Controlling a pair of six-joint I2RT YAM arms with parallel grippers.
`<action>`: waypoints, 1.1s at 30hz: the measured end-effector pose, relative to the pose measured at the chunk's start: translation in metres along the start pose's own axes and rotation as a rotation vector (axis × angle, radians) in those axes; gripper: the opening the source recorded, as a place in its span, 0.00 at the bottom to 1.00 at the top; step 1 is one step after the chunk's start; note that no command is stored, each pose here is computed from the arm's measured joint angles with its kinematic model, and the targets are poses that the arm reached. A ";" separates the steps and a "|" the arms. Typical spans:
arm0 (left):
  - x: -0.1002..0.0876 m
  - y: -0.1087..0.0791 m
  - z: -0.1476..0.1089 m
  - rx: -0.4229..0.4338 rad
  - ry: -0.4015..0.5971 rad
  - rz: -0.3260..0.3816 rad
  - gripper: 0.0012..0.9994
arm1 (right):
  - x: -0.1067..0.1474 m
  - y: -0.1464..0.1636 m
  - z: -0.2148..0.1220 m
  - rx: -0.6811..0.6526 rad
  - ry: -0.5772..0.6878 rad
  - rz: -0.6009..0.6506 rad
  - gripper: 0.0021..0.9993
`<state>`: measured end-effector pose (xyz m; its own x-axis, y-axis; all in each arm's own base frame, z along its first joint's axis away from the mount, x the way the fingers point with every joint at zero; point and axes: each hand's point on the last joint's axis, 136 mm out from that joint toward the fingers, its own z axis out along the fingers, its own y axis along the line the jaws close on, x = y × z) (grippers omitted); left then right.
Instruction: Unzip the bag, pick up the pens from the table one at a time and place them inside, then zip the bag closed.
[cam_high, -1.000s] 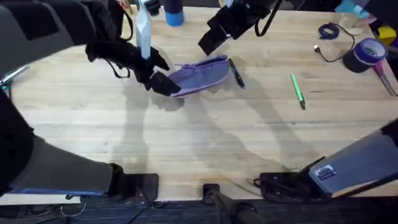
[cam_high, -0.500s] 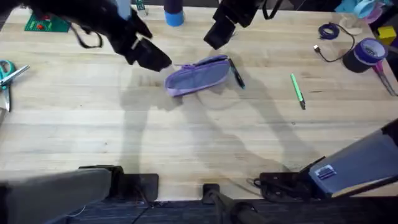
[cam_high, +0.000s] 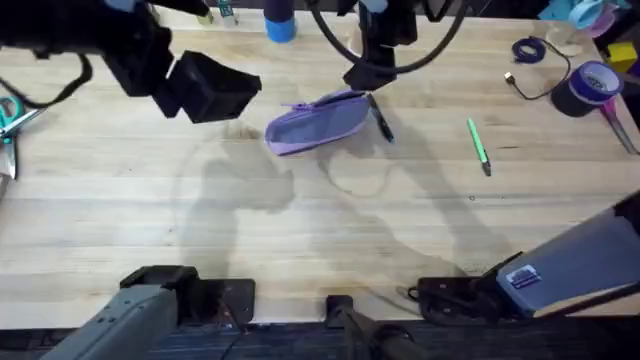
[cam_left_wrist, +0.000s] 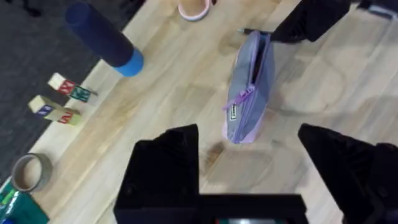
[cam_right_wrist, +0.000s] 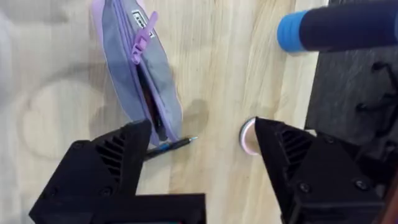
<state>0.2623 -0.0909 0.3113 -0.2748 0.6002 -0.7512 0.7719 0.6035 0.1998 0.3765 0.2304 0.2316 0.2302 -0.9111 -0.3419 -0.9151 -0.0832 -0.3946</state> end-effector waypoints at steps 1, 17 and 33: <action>-0.001 -0.001 -0.003 -0.008 -0.005 0.004 1.00 | -0.001 0.000 0.000 -0.001 -0.001 -0.016 1.00; 0.000 0.000 -0.006 -0.025 0.003 0.007 1.00 | -0.023 0.030 0.004 -0.090 -0.005 -0.064 0.03; 0.000 0.000 -0.006 -0.025 0.003 0.007 1.00 | -0.012 0.054 0.004 -0.194 0.047 0.058 0.03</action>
<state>0.2589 -0.0879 0.3146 -0.2716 0.6058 -0.7478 0.7590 0.6126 0.2206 0.3252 0.2386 0.2107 0.1639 -0.9340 -0.3173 -0.9740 -0.1022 -0.2021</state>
